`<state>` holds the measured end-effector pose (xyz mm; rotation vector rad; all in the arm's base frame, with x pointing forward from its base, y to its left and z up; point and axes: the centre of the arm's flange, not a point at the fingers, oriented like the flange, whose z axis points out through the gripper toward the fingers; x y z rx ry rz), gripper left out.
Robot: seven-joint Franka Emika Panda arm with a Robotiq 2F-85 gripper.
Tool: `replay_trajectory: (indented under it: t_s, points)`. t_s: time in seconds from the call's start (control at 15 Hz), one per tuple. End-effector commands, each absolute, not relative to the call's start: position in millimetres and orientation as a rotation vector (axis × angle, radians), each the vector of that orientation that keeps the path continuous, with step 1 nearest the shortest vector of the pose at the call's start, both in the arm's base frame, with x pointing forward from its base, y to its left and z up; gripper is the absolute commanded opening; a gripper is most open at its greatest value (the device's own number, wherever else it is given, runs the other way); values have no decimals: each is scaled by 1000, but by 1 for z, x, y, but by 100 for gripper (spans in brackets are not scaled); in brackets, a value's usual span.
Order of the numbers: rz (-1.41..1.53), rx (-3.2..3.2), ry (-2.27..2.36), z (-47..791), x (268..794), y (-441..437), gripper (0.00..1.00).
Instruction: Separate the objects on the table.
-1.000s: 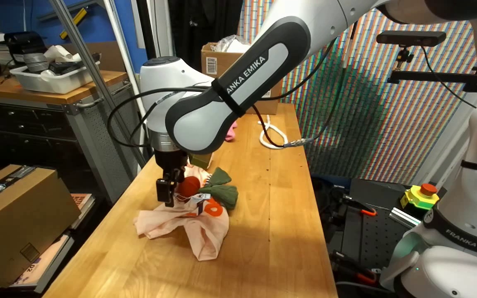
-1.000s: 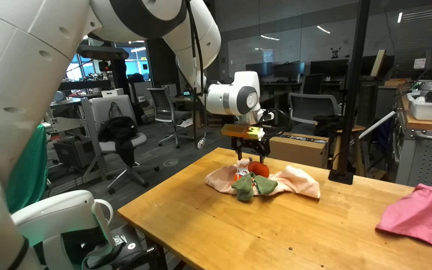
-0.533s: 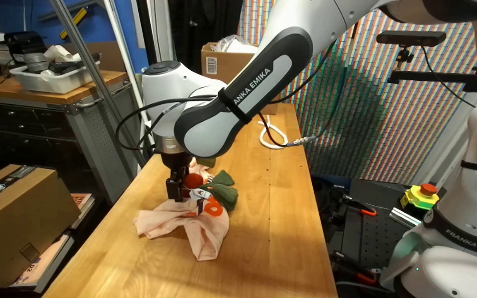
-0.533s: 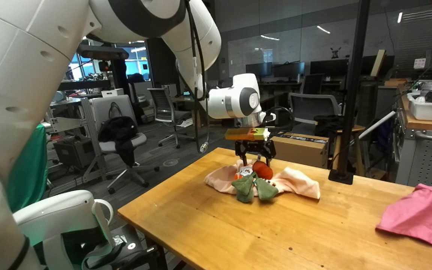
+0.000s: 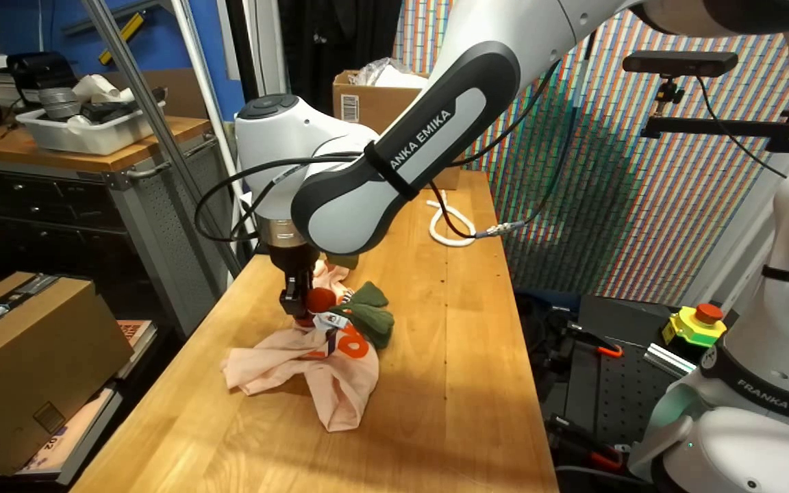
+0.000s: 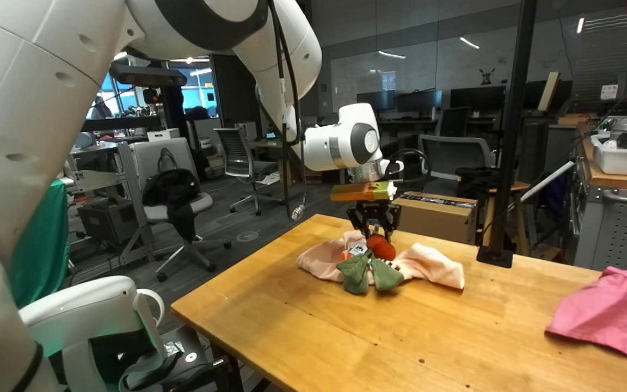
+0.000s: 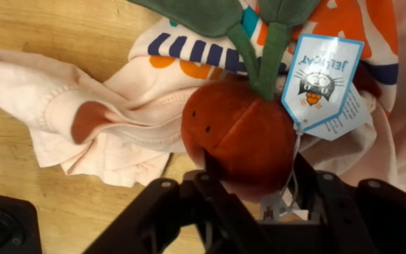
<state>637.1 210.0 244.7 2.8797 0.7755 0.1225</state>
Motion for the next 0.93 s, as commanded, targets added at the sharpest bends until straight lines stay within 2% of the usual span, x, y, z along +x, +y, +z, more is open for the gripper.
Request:
replay_trajectory:
  t_s: [0.0, 0.13, 0.27, 0.4, 0.47, 0.87]
  points:
    - [118, 2853, 794, 254, 631, 214, 20]
    - [116, 2851, 799, 253, 629, 216, 6]
    - [114, 2848, 805, 255, 635, 210, 1]
    - [122, 2840, 807, 257, 637, 205, 4]
    - [128, 2837, 804, 258, 639, 202, 2]
    - [166, 2836, 756, 272, 642, 191, 3]
